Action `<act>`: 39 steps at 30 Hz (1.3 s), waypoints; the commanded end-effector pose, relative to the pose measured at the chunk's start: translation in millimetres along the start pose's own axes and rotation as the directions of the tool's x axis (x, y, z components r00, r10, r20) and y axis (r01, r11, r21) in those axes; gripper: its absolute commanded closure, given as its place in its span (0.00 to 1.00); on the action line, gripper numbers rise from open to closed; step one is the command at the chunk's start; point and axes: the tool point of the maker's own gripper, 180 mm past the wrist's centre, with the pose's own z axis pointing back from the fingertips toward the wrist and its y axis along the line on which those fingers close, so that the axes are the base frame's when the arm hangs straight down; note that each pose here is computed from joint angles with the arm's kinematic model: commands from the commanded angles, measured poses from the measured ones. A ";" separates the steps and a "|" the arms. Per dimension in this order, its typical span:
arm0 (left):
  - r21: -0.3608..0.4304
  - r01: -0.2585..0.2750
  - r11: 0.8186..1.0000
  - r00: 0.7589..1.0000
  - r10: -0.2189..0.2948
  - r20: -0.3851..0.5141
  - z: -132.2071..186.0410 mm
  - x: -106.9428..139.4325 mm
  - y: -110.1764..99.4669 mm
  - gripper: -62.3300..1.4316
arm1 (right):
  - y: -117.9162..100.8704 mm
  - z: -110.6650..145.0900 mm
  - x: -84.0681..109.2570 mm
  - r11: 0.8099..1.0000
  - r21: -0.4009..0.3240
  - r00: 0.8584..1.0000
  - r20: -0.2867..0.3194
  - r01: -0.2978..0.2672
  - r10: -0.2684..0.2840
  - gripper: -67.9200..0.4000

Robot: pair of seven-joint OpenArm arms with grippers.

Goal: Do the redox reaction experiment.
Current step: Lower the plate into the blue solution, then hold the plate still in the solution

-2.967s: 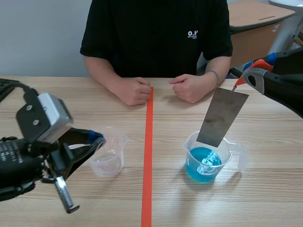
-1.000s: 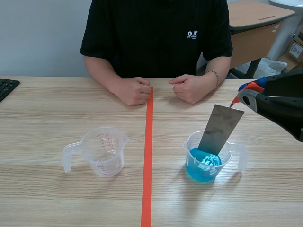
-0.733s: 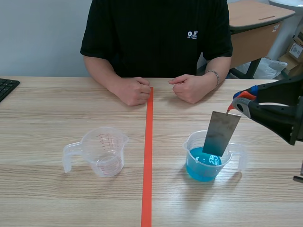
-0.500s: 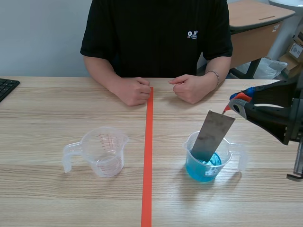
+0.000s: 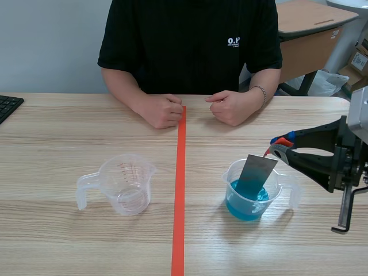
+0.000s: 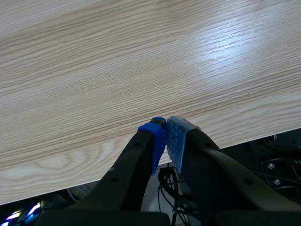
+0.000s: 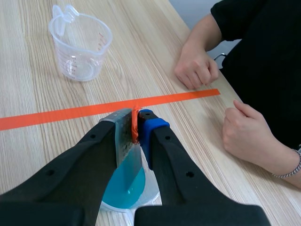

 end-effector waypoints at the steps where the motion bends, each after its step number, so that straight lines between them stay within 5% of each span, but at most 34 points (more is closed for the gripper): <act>1: -0.005 0.003 1.000 1.000 -0.003 0.023 0.0 8.1 -0.9 0.91 | -3.0 -1.1 3.7 1.000 0.007 1.000 0.015 -0.012 0.012 0.97; 39: -0.005 -0.001 1.000 1.000 0.001 0.023 0.0 8.1 -0.9 0.91 | -3.1 1.0 -0.9 1.000 0.008 1.000 0.017 -0.011 0.011 0.97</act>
